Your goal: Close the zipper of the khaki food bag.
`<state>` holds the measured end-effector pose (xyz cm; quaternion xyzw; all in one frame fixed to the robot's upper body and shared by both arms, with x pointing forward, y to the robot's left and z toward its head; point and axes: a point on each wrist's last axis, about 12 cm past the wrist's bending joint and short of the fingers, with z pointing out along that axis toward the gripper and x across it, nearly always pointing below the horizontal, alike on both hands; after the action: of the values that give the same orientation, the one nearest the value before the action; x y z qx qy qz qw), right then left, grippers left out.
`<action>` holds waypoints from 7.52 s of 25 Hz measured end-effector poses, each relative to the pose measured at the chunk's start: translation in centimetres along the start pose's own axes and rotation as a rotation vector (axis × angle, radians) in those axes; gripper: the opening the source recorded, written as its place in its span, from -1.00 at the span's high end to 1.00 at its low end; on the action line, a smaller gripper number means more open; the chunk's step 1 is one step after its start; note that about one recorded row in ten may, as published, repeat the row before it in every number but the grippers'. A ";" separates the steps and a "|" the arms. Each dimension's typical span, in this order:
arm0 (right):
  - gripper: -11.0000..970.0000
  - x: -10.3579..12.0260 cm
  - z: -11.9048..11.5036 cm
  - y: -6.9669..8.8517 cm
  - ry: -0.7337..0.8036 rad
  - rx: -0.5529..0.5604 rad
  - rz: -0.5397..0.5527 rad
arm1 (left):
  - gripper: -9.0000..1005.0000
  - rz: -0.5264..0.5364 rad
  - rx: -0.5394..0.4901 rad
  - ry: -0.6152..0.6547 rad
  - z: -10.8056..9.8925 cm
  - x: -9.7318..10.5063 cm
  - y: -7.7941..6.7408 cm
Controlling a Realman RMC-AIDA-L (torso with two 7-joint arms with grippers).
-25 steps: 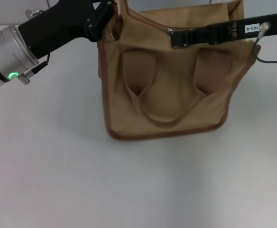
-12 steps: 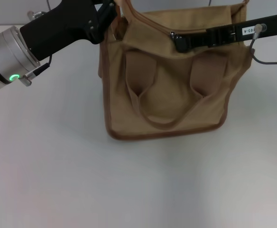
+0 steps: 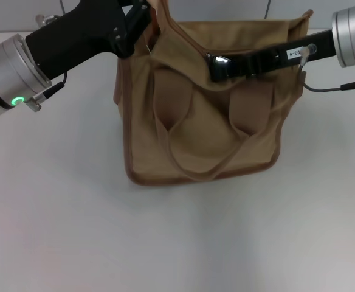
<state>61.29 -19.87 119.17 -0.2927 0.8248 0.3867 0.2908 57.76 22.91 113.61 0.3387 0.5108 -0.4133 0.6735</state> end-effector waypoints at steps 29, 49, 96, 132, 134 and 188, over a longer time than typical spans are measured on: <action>0.68 2.1 -4.9 -0.5 -0.153 -0.012 -0.070 | 0.91 -0.006 -0.011 -0.002 -0.3 0.2 -0.1; 0.25 0.7 1.2 1.3 -0.017 0.043 -0.295 | 0.91 -0.009 0.012 -0.011 0.0 0.0 -0.2; 0.96 1.0 -0.2 1.9 -0.187 -0.067 -0.540 | 0.90 -0.008 -0.001 -0.042 -0.4 -0.2 -0.2; -0.05 1.0 1.2 1.7 -0.112 -0.073 -0.550 | 0.90 -0.022 -0.007 -0.076 -0.4 -0.3 -0.4; -0.10 1.1 1.1 2.1 -0.103 -0.088 -0.578 | 0.90 -0.020 -0.008 -0.075 -0.4 -0.3 -0.4; 0.98 3.7 -4.6 -1.8 -0.171 0.074 -0.228 | 0.90 -0.074 -0.175 -0.134 -1.3 -0.5 1.1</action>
<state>59.01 -25.52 118.19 -0.3393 0.7721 0.3441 0.4127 58.17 24.65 113.76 0.2314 0.5109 -0.4134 0.7173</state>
